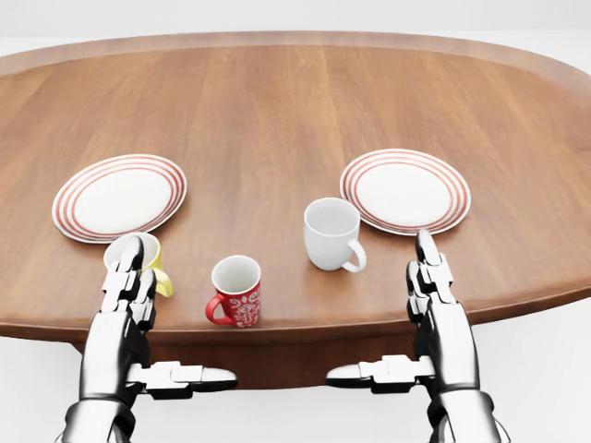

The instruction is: Put the red mug on the left plate.

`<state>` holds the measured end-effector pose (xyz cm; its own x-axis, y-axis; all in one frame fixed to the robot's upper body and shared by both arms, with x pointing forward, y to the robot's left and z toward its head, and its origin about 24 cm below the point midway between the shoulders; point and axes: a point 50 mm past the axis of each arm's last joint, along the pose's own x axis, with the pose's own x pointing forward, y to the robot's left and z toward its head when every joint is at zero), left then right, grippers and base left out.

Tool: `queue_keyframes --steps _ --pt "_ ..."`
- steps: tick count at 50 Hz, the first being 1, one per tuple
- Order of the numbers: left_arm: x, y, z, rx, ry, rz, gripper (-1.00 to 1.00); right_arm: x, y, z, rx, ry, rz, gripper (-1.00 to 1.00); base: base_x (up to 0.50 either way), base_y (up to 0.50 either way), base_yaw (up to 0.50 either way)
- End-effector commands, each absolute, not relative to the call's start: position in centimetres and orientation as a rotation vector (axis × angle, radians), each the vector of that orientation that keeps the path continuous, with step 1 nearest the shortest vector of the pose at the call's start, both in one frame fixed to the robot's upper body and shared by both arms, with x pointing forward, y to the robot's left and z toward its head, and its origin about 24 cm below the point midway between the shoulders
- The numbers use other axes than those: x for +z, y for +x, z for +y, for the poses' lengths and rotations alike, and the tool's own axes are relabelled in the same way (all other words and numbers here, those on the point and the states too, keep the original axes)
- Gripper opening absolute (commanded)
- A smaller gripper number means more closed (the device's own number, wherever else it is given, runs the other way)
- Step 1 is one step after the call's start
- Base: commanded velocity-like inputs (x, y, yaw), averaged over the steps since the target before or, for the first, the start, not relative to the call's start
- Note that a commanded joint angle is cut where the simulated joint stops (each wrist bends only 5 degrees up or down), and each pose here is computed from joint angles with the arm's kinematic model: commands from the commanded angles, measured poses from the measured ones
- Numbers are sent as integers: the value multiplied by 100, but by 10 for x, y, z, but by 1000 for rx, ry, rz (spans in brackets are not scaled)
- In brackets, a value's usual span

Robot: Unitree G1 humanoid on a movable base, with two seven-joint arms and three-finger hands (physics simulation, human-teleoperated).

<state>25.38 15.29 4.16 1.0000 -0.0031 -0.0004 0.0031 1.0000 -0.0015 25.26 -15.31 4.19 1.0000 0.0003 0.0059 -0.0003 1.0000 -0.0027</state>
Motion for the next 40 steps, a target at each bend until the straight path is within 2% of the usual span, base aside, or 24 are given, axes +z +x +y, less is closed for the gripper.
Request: queue_keyframes --steps 1,32,34,40 --pt "41 255 158 -16 3 6 100 43 251 -160 -7 -23 -13 100 0 0 0" --pt "42 253 159 -8 3 9 100 44 247 -156 55 -21 -41 100 0 0 0" --pt "47 248 160 16 5 -11 100 57 237 -154 63 -54 -89 100 0 0 0" --pt "77 204 168 124 32 -161 100 96 187 -148 140 -95 -258 100 0 0 0"
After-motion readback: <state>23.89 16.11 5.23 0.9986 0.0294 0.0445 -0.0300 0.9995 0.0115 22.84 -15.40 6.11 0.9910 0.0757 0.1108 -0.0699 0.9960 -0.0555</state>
